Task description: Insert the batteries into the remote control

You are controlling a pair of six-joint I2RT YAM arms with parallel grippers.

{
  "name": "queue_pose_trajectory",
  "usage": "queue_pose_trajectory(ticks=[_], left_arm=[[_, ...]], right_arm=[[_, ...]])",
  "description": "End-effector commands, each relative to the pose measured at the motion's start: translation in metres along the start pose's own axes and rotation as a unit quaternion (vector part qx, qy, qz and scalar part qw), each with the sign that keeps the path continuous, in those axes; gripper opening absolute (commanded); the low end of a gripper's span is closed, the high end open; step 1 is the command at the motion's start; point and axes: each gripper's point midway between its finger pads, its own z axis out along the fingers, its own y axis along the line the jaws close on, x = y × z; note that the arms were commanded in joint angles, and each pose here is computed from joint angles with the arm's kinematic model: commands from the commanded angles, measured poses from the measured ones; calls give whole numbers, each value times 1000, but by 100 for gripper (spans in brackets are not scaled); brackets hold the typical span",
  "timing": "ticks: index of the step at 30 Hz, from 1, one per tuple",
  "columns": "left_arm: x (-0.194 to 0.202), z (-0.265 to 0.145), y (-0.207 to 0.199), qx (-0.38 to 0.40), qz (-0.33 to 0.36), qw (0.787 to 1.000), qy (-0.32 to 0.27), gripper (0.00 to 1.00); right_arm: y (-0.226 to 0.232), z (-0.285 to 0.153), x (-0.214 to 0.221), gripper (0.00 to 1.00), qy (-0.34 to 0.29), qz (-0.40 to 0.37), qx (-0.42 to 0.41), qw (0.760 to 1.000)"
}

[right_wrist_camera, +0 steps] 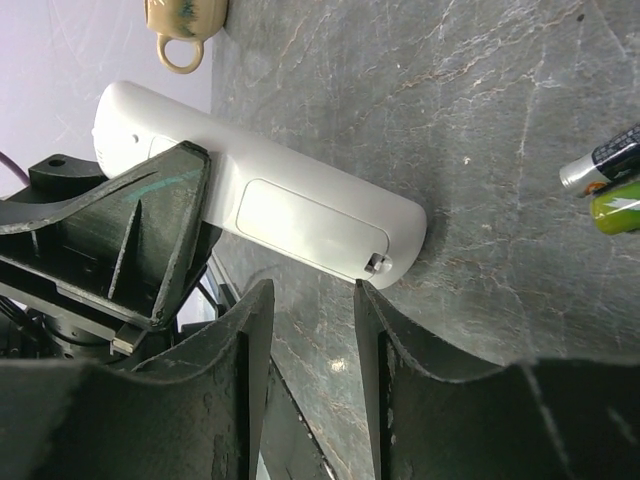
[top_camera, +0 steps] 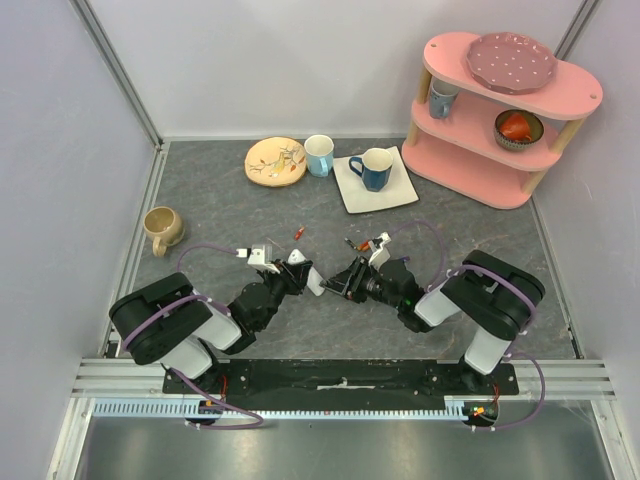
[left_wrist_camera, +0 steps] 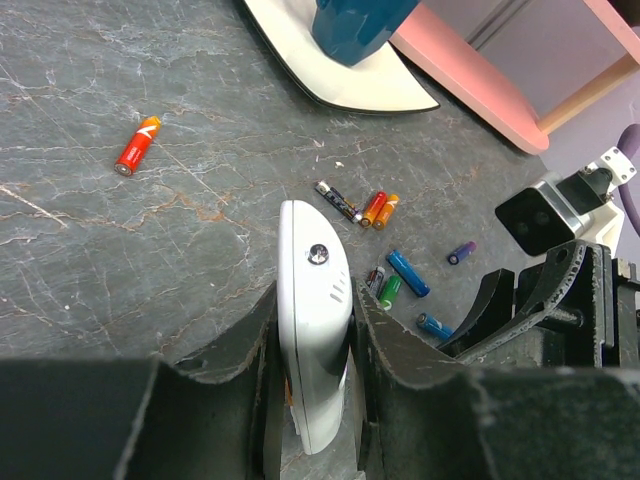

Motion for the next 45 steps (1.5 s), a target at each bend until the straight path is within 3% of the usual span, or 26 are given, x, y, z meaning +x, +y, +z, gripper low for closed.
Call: queue_pose_trajectory(ticks=[1,45], left_arm=[[-60,-4,-33,60,-44,990,-119,2],[-53,-6,-33,59,-54,991,-108,2]], right_arm=[[3,2,-4,45,-12,1,-13,1000],[3,16,-2,42,-5,12,-27,1000]])
